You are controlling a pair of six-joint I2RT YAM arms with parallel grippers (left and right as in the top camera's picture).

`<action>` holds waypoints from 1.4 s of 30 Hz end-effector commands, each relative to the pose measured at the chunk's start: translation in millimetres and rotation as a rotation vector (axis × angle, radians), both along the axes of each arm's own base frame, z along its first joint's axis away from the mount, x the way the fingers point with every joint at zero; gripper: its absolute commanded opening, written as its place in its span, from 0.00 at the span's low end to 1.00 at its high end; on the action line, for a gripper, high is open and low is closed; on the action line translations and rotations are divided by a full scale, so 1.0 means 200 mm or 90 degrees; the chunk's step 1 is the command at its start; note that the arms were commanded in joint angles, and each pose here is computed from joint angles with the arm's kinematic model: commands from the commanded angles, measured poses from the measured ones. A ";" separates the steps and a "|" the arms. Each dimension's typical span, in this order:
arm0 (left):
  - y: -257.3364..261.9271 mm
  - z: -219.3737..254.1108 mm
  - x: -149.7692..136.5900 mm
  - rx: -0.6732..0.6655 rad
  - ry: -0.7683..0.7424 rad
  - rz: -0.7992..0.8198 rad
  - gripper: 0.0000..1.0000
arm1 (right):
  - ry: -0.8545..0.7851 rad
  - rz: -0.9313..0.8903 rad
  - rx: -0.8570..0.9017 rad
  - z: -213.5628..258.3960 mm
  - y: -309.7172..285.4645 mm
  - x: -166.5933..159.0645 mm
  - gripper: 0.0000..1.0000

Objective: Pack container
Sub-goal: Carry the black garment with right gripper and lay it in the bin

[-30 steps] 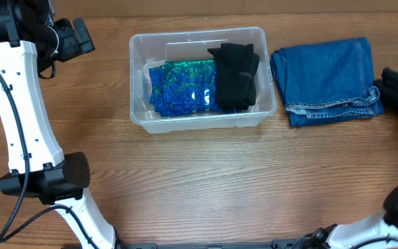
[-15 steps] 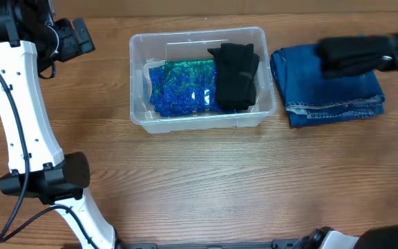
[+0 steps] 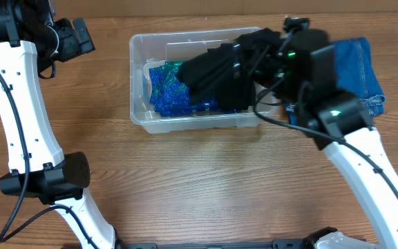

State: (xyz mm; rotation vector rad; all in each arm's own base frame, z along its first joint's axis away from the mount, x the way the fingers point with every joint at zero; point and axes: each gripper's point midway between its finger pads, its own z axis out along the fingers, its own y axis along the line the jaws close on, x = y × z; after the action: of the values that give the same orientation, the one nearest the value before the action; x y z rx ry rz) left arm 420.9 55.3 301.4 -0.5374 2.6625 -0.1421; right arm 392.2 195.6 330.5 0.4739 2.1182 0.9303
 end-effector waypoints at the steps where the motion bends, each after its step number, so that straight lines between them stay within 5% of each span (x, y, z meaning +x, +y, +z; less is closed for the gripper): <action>1: -0.02 0.08 -0.03 0.004 -0.025 -0.012 1.00 | 0.008 -0.154 0.049 -0.02 0.04 0.13 0.04; 12: -0.02 0.08 -0.03 0.004 -0.025 -0.012 1.00 | -0.014 -0.124 0.149 -0.28 0.45 0.43 0.04; 21: -0.02 0.08 -0.03 0.004 -0.025 -0.012 1.00 | 0.052 -0.136 0.163 -0.52 0.54 0.45 0.04; 25: -0.02 0.08 -0.03 0.004 -0.025 -0.012 1.00 | 0.094 -0.096 0.134 -0.60 0.62 0.36 0.46; 29: -0.02 0.08 -0.03 0.004 -0.025 -0.012 1.00 | 0.188 -0.033 0.094 -0.74 0.70 0.19 0.67; 35: -0.02 0.08 -0.03 0.004 -0.025 -0.012 1.00 | 0.215 0.059 -0.058 -0.87 0.67 0.03 0.70; 42: -0.02 0.08 -0.03 0.004 -0.025 -0.012 1.00 | 0.004 0.115 -0.338 -0.56 0.40 0.03 0.69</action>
State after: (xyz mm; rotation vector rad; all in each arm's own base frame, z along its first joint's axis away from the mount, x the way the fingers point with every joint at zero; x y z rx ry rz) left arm 420.9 55.3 301.4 -0.5375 2.6625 -0.1416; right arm 387.4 299.4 155.3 0.2520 2.5191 0.6012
